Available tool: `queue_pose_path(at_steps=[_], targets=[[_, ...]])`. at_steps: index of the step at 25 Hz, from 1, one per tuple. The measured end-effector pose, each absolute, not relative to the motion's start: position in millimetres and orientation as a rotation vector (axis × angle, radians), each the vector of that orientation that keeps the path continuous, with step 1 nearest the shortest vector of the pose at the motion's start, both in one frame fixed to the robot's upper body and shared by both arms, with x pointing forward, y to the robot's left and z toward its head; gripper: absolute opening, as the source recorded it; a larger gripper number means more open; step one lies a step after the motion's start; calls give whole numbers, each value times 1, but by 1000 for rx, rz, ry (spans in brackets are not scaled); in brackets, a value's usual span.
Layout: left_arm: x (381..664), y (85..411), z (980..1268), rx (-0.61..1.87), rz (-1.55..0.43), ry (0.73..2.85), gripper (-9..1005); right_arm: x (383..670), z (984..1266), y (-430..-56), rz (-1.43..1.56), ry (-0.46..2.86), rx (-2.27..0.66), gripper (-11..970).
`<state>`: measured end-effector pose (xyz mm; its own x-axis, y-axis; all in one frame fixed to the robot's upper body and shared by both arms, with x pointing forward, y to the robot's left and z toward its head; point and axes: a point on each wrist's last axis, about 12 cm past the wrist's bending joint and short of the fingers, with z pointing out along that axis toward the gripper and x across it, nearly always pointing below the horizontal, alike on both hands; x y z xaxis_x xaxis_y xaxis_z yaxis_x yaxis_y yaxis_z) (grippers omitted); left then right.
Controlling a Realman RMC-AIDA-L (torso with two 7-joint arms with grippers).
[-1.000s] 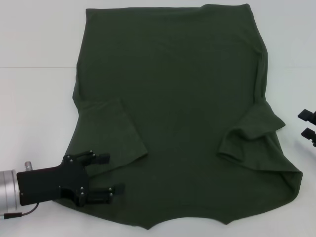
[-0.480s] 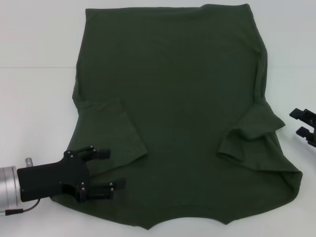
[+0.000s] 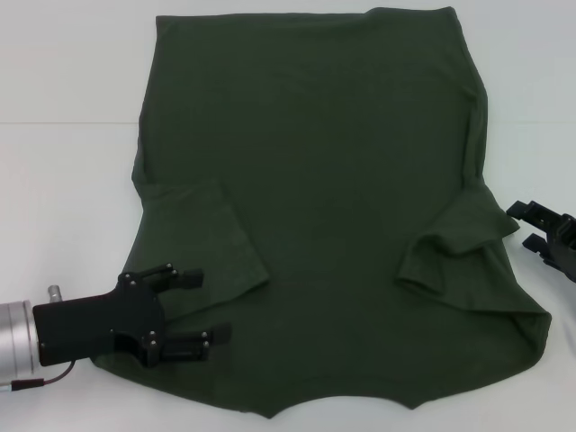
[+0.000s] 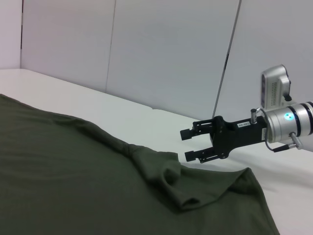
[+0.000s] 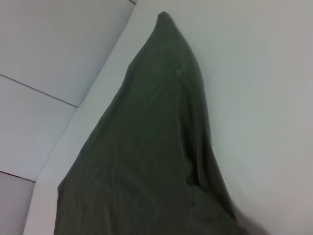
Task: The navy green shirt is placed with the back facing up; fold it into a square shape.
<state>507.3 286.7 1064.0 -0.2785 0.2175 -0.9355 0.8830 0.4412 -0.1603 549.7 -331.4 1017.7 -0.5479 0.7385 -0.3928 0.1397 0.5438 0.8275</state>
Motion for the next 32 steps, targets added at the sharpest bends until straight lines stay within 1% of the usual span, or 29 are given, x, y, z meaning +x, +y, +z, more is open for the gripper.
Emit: queue_pose_path(at_steps=[12,29,32], targets=[[506,287,1064,950,-896,1753,907,563,1018,-321,955,2027,694,776],[506,288,1064,949,-896,1755,907,572,1019,-312,938,2040,666,775],[506,288,1064,949,-896,1755,907,572,1019,-312,939,2039,670,726]])
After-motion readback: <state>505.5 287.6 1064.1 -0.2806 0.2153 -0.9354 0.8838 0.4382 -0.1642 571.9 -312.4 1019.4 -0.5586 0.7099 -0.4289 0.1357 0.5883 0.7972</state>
